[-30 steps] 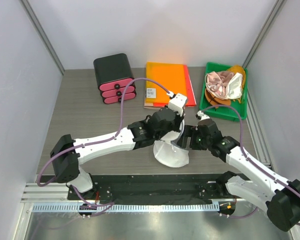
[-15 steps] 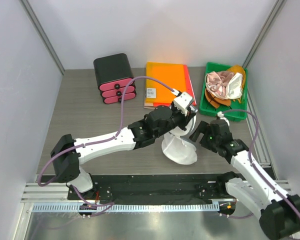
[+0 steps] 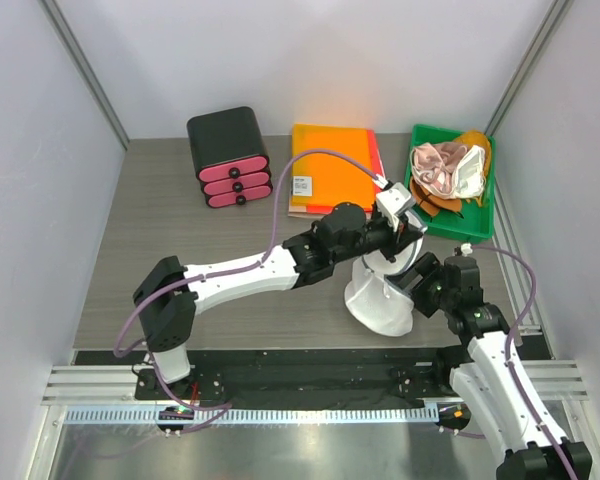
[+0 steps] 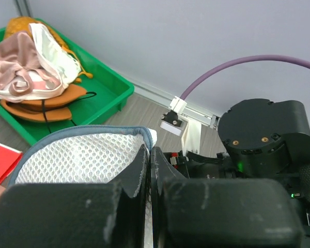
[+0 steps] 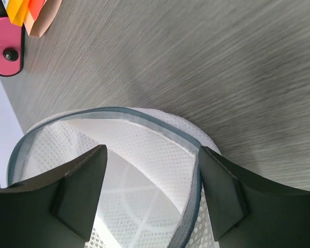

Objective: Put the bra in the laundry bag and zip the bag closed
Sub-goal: Open the laundry bag at the center of the board.

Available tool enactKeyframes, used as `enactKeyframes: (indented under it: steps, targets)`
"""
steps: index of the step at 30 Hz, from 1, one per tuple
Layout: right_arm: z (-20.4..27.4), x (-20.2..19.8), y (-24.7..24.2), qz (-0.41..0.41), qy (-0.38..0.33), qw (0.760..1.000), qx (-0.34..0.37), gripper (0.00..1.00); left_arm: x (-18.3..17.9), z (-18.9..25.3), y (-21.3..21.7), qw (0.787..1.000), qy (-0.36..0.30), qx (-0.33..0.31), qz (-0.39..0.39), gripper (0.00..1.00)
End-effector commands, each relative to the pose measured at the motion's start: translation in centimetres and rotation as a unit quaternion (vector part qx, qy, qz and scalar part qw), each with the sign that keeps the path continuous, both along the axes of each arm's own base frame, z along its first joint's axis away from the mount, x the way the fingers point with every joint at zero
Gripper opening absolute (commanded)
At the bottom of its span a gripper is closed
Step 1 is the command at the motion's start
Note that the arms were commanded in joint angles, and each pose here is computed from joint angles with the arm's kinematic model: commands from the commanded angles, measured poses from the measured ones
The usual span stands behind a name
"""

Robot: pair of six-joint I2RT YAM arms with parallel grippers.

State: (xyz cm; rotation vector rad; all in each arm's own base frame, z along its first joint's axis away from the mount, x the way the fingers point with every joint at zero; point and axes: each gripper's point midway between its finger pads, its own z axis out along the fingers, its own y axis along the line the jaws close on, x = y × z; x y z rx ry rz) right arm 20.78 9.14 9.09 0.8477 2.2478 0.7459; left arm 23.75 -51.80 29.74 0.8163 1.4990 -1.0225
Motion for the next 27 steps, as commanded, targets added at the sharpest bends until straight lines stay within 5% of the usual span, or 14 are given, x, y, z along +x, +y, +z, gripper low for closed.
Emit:
enactKeyframes:
  steps: [1, 7, 18, 25, 27]
  targets:
    - [-0.1, -0.6, 0.6, -0.018, 0.004, 0.999, 0.045, 0.74, 1.5, 4.0, 0.1, 0.997, -0.016, -0.068, -0.02, 0.0]
    - [-0.4, -1.3, 0.1, -0.047, 0.001, 0.998, 0.051, 0.59, 2.6, 4.7, 0.1, 0.995, 0.012, -0.085, -0.048, 0.0]
    - [0.8, -0.2, -1.7, -0.114, -0.016, 0.992, 0.044, 0.01, 2.0, 6.0, -0.3, 0.987, 0.06, -0.118, -0.088, 0.0]
    - [3.6, 0.9, -5.6, -0.161, -0.053, 0.984, -0.061, 0.02, 4.2, 6.4, -0.2, 0.977, 0.118, -0.138, -0.109, 0.0]
    - [3.5, 1.0, -5.8, -0.154, -0.039, 0.984, -0.079, 0.13, 4.6, 6.6, 0.2, 0.972, 0.12, -0.152, -0.133, 0.0]
